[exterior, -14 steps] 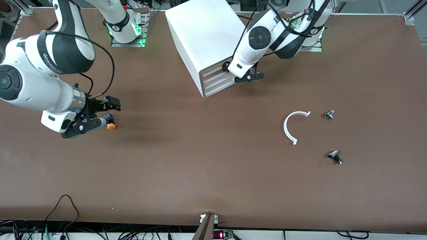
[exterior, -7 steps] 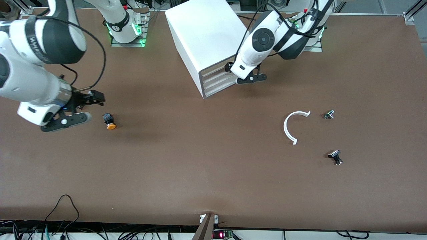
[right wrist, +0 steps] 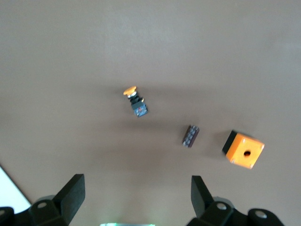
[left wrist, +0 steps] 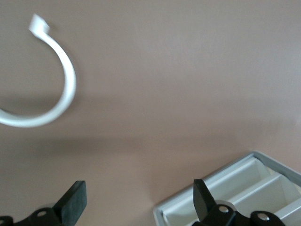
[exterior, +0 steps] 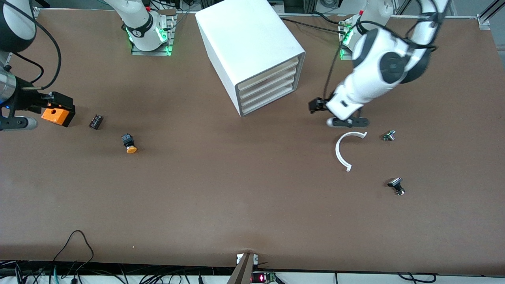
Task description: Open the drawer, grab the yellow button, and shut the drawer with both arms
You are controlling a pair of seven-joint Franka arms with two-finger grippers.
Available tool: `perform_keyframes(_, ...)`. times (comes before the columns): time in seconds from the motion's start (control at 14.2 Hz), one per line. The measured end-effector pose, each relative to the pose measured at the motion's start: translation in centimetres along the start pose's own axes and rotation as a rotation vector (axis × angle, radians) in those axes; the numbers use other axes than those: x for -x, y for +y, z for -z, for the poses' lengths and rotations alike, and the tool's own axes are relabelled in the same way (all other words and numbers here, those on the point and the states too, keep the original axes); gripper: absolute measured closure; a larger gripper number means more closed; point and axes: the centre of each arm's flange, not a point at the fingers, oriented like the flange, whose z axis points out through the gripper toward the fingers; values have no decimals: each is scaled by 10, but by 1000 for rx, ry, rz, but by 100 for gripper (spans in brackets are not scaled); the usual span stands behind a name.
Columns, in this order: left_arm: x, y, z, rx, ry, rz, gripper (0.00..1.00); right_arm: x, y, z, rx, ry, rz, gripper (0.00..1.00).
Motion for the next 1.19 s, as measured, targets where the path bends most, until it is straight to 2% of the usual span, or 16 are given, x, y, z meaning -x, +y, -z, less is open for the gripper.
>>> perform_keyframes(0.07, -7, -18, 20, -1, 26, -35, 0, 6, -5, 3, 0, -21, -25, 0)
perform_keyframes(0.21, -11, -49, 61, -56, 55, -107, 0, 10, -10, 8, 0, -27, -44, 0)
perform_keyframes(0.42, -6, -74, 126, -125, 30, -130, 0, 10, -10, 8, -3, -25, -47, 0)
perform_keyframes(0.63, -7, -82, 178, -196, 45, -129, 0, 11, -4, 22, -53, 5, -64, 0)
perform_keyframes(0.91, -12, -94, 196, -212, 57, -108, 0, 10, 5, 35, -58, 45, -80, 0)
perform_keyframes(1.05, -15, -104, 195, -211, 52, -89, 0, 5, 5, 40, -58, 92, -83, 0)
perform_keyframes(1.19, -17, -113, 196, -215, 52, -80, 0, 4, 6, 41, -58, 108, -83, 0)
